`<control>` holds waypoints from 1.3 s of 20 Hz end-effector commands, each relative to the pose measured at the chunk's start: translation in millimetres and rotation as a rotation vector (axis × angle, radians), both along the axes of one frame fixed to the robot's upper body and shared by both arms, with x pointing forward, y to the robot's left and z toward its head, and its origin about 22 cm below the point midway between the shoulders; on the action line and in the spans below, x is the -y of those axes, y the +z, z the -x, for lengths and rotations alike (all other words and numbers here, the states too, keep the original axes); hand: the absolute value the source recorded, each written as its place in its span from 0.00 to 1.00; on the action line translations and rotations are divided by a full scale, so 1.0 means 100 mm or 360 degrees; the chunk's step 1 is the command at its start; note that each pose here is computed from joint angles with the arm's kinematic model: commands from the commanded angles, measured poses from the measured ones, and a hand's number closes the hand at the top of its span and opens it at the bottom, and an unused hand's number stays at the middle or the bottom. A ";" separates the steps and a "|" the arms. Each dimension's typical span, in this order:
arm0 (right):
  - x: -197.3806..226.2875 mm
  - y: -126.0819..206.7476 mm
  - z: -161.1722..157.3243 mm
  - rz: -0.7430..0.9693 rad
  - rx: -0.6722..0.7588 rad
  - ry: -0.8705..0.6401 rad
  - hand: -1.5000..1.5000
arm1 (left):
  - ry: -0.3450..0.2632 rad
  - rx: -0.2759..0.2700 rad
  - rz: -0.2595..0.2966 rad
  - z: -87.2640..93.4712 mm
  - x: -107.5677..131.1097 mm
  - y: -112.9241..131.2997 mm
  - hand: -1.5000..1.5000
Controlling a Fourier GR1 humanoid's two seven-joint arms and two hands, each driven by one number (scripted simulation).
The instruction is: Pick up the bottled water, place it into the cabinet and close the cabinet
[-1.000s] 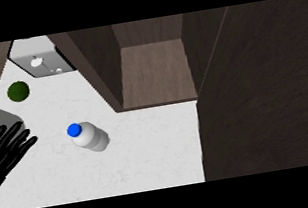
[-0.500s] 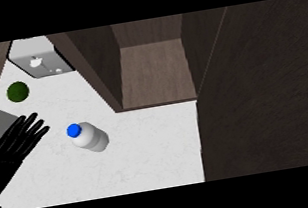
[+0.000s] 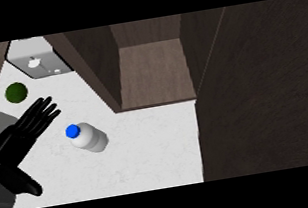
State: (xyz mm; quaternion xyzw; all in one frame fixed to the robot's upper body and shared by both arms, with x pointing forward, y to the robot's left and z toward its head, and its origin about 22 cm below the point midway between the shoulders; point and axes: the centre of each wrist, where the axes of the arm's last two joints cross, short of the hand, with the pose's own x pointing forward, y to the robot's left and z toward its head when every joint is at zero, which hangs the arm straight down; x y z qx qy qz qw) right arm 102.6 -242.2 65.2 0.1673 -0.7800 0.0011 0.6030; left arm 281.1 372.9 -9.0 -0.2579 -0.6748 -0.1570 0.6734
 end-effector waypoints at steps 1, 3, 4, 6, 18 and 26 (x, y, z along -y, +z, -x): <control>-0.05 -0.02 -0.09 0.0008 -0.0011 0.0018 0.00 | -0.0052 -0.0056 -0.0015 -0.11 0.10 -0.25 0.00; 0.17 0.07 0.10 0.0007 0.0013 0.0024 0.00 | -0.0038 -0.0039 0.0015 -0.19 0.09 -0.27 0.00; -0.07 -0.03 0.07 -0.0025 0.0005 0.0023 0.00 | 0.0014 -0.0105 -0.0038 -0.21 0.11 -0.38 0.00; 0.05 -0.04 0.10 -0.0028 0.0036 0.0011 0.00 | 0.0022 -0.0161 -0.0037 -0.18 0.05 -0.47 0.00; 0.05 -0.07 0.08 -0.0010 -0.0010 0.0026 0.00 | -0.0001 -0.0340 0.0062 -0.12 0.36 -0.96 0.00; -0.05 0.02 0.12 -0.0016 0.0042 0.0048 0.00 | 0.0001 -0.0322 0.0100 -0.22 0.47 -0.97 0.00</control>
